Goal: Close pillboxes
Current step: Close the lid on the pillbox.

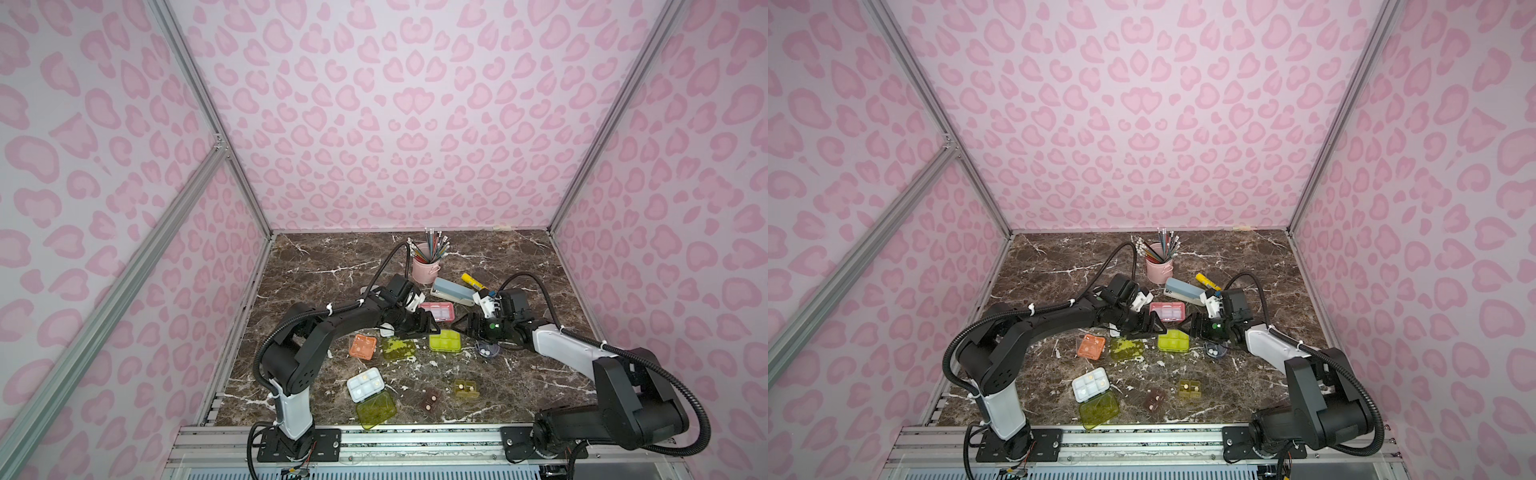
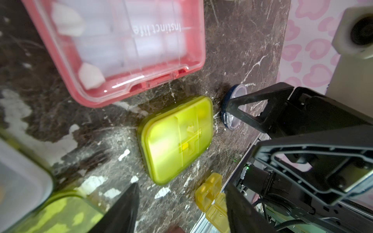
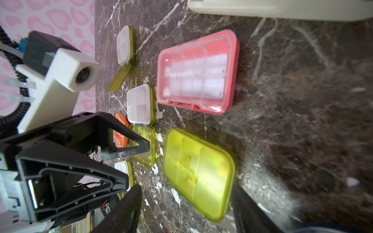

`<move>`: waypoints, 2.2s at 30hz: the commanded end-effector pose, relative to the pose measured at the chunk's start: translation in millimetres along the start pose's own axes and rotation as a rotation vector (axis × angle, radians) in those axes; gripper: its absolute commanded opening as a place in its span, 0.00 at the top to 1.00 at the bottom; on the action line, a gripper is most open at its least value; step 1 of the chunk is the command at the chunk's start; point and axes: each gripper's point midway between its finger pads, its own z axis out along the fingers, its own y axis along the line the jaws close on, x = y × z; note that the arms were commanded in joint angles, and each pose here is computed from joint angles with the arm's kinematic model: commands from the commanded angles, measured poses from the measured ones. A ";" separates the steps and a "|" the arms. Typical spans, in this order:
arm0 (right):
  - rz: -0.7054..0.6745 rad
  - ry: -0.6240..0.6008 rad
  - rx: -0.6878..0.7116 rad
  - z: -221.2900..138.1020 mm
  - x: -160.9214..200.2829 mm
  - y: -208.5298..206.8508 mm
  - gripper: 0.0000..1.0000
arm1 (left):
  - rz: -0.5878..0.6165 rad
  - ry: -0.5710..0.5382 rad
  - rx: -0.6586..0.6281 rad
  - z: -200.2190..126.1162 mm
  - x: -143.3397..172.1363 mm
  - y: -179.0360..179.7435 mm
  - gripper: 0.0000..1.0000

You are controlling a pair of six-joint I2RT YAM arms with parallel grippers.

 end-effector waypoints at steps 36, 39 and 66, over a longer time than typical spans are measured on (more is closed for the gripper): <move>-0.118 -0.020 0.127 -36.7 70.3 35.0 0.25 | 0.258 0.047 0.012 -52.2 104.1 -44.9 0.16; -0.094 -0.021 0.139 -48.2 82.4 29.5 0.29 | 0.300 0.078 0.017 -39.9 107.7 -57.1 0.16; 0.020 0.068 0.103 -76.5 142.5 26.6 0.69 | 0.331 0.136 0.016 -16.4 110.9 -70.1 0.26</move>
